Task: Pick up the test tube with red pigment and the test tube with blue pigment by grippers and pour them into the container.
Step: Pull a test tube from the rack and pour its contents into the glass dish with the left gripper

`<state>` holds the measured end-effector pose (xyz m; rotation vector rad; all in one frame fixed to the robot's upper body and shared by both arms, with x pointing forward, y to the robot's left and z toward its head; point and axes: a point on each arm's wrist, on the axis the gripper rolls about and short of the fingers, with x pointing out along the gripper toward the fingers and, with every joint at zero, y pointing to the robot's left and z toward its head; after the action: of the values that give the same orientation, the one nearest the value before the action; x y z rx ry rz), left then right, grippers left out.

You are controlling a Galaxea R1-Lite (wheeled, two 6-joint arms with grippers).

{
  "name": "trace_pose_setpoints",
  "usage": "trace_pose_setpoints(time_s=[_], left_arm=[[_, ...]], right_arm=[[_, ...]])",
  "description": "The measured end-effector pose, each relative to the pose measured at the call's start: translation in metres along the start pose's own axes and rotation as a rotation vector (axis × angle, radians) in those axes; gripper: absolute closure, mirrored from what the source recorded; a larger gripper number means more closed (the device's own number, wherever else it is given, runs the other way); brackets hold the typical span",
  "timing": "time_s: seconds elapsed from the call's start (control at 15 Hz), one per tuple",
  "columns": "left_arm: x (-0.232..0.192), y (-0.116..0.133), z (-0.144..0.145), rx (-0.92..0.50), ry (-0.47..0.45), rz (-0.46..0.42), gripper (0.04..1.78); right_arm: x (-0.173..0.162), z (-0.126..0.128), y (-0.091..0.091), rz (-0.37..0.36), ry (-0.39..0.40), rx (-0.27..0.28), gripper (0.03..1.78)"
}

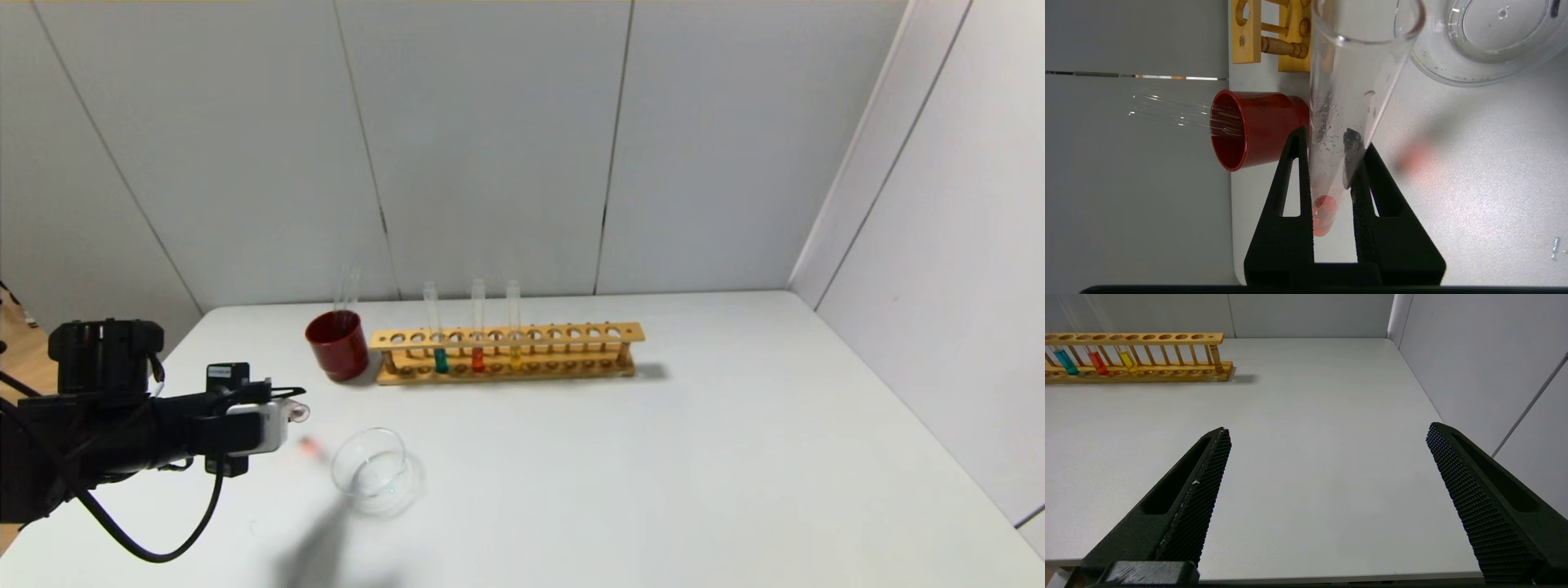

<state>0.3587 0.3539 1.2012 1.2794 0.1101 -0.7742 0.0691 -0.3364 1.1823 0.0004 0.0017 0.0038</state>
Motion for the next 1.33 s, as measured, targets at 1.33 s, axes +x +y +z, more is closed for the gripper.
trace_pose_setpoints(time_s=[1.33], left_arm=[[0.037,0.009,0.001,0.306,0.036,-0.032,1.50]], right_arm=[[0.000,0.000,0.000,0.000,0.000,0.000,0.06]])
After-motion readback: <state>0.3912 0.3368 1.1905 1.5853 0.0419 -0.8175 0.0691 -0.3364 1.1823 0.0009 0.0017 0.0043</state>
